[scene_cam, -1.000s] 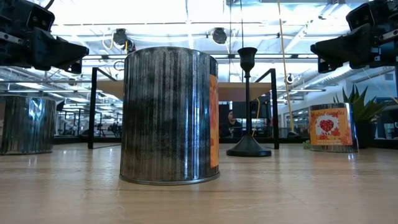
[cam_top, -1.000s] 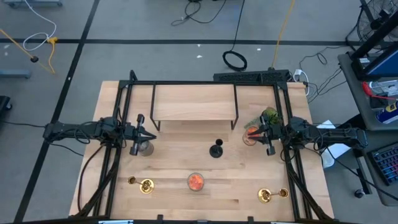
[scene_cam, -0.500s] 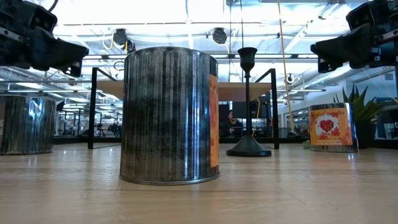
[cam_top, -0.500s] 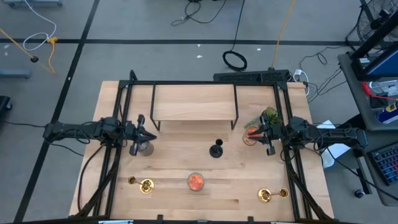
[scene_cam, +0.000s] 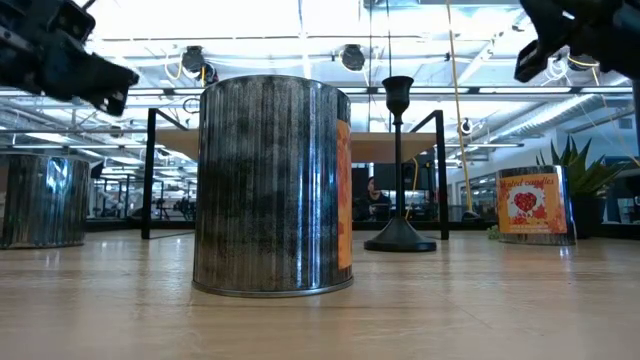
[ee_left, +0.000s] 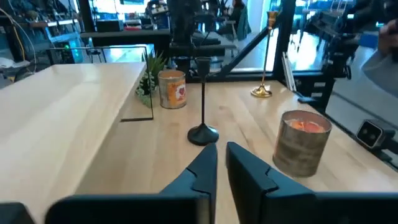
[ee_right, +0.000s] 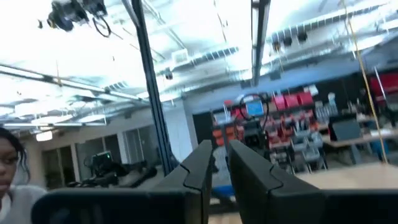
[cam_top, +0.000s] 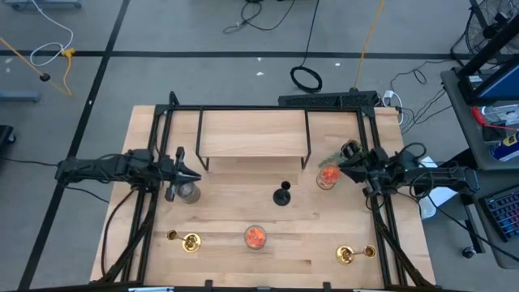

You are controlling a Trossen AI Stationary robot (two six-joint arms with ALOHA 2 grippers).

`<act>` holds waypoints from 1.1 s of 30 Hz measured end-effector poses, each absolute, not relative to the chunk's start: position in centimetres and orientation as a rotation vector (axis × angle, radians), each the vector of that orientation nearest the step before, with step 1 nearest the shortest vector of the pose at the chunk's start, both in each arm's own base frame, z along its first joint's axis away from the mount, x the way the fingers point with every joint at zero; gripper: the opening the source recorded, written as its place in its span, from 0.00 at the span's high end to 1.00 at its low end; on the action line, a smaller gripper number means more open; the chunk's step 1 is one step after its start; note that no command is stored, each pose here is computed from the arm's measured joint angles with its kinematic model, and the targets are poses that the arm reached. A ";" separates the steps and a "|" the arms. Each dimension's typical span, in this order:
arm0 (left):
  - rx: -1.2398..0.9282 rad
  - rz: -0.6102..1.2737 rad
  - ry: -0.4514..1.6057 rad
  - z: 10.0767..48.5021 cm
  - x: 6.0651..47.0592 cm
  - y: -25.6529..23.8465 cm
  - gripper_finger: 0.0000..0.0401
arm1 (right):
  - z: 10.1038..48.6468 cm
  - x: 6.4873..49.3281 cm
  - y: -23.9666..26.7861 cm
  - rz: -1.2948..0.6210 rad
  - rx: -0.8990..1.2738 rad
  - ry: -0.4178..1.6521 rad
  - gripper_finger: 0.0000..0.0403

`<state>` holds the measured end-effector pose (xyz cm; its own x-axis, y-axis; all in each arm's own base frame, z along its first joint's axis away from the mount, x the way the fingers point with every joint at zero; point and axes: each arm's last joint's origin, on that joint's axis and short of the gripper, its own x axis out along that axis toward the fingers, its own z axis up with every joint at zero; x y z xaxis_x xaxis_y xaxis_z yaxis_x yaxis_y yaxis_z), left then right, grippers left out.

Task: Pick & Place candle stick holders
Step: Put the brown scented candle on the shelf

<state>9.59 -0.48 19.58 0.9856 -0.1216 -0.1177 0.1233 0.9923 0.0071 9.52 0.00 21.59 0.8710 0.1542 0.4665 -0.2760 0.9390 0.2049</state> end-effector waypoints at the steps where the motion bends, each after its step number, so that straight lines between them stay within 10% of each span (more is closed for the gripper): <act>1: 0.007 -0.123 0.111 20.1 9.5 -0.5 0.85 | 21.7 9.5 0.0 0.229 0.266 -0.474 0.88; 10: -0.105 -0.112 0.241 23.4 9.1 -0.5 0.68 | 21.7 9.5 0.0 0.211 0.193 -0.484 0.88; 33: -0.013 -0.005 0.480 22.5 11.2 -0.2 0.69 | 20.0 10.8 -0.6 -0.038 0.016 -0.310 0.88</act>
<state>11.20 -0.20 22.51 0.8869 -0.0083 -0.4618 0.0022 0.9999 -0.0138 10.77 -0.63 20.01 0.9516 -0.0400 0.3047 0.0352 0.9992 0.0212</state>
